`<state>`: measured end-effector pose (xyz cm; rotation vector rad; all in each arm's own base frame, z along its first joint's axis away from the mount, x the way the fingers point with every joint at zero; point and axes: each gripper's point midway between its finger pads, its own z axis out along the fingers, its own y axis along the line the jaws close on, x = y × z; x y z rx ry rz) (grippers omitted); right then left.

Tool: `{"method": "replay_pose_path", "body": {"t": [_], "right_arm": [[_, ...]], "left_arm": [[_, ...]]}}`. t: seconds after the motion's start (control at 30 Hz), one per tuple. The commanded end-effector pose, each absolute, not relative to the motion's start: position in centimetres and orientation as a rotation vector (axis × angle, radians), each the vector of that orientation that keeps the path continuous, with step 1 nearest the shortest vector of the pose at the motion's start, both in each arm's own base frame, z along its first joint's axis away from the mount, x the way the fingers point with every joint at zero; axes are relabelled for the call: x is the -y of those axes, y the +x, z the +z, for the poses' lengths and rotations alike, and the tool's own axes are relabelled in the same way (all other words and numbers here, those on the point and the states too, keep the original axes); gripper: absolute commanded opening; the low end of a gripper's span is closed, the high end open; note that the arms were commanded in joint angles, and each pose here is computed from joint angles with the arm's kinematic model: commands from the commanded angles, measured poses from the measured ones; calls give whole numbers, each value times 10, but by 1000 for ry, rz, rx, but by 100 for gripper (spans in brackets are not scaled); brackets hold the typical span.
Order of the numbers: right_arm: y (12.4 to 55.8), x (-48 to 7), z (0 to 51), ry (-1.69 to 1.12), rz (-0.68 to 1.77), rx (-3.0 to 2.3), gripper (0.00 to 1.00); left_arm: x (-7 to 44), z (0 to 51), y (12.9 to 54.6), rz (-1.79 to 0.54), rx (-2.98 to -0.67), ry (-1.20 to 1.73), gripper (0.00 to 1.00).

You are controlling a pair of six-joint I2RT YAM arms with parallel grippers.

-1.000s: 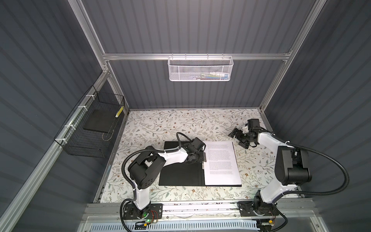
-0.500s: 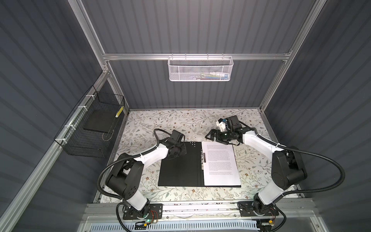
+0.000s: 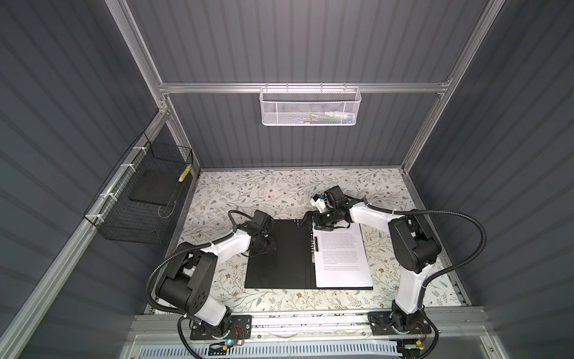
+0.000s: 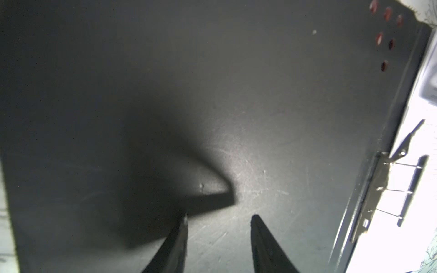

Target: Put the files into the folder

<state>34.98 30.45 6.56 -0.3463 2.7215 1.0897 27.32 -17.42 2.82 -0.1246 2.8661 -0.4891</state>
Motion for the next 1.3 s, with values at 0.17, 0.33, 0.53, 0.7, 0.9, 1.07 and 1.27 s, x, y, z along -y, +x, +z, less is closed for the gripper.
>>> {"method": "replay_pose_path", "body": {"t": [0.17, 0.33, 0.53, 0.7, 0.9, 1.07, 1.27], "right_arm": [[347, -321, 61, -375, 1152, -2719, 99], [343, -328, 61, -390, 1209, -2713, 99], [338, -332, 67, -401, 1265, -2697, 98], [327, -330, 89, -437, 1266, -2660, 98], [299, -325, 105, -440, 1280, -2658, 99], [268, -320, 106, -431, 1304, -2683, 99], [244, -311, 107, -397, 1236, -2713, 98]], "left_arm": [[147, -2, 240, -350, -2980, -153, 47], [145, -5, 236, -349, -2986, -161, 47], [147, -3, 239, -355, -2975, -167, 47], [146, -6, 240, -337, -2983, -173, 47], [148, 1, 244, -355, -2963, -174, 48], [153, 16, 248, -396, -2936, -160, 51], [160, 44, 255, -469, -2885, -124, 58]]}}
